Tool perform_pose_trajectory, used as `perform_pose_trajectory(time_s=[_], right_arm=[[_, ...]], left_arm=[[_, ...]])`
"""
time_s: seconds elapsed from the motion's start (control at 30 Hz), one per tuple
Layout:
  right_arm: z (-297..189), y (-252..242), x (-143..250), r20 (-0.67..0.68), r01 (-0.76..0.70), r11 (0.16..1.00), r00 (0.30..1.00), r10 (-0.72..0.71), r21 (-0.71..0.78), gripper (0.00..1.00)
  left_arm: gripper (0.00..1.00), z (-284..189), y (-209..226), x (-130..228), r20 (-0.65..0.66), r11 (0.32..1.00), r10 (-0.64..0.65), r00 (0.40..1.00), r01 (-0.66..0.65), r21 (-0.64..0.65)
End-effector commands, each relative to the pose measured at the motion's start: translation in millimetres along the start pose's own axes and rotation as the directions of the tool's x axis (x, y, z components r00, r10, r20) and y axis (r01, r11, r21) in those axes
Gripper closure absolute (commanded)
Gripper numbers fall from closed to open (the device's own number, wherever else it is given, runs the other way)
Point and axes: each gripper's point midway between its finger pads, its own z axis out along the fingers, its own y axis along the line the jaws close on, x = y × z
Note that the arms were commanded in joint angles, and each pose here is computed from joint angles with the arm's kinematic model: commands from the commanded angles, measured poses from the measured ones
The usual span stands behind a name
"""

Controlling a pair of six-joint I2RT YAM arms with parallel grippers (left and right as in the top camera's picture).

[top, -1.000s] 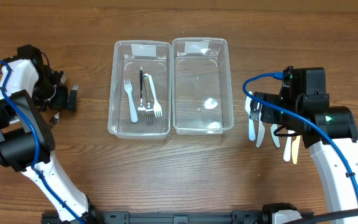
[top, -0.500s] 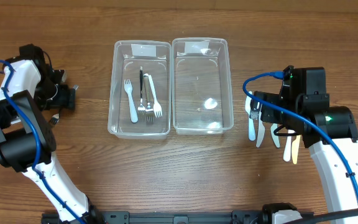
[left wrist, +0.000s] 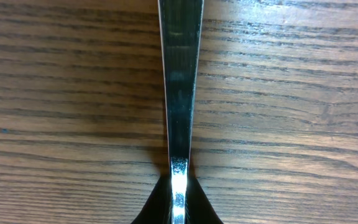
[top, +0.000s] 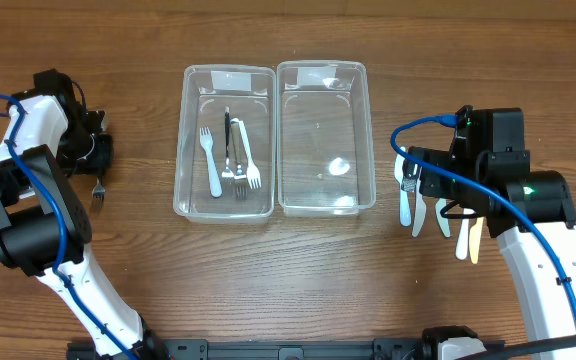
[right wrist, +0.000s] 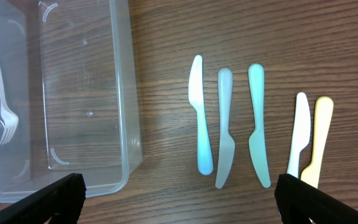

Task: Pack container
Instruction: 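Grasp the last metal fork with the left gripper, then place the metal fork into the left container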

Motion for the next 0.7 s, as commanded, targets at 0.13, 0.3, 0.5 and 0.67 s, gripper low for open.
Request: perform_pose_trajectory(time_s=[0.13, 0.3, 0.5, 0.67], right_arm=[[-7.3, 2.5, -11.3, 0.039, 0.003, 1.000, 0.999, -0.003, -0.011, 0.00], [-7.7, 3.8, -17.6, 0.065, 0.004, 1.000, 0.998, -0.003, -0.016, 0.00], [-8.3, 5.5, -25.6, 0.097, 0.005, 1.000, 0.995, -0.003, -0.023, 0.00], [-8.4, 5.4, -25.7, 0.098, 0.005, 1.000, 0.995, -0.003, -0.022, 0.00]], left_arm=[[0.96, 17.4, -14.2, 18.1, -0.073, 0.999, -0.005, 0.997, 0.008, 0.047], [0.96, -45.0, -15.1, 2.1, 0.090, 1.000, -0.017, 0.996, 0.016, 0.008], [0.96, -159.5, -71.1, -0.3, 0.356, 0.997, 0.078, 0.931, -0.069, -0.038], [0.96, -203.9, -145.3, 16.6, 0.452, 0.987, 0.144, 0.880, -0.158, -0.007]])
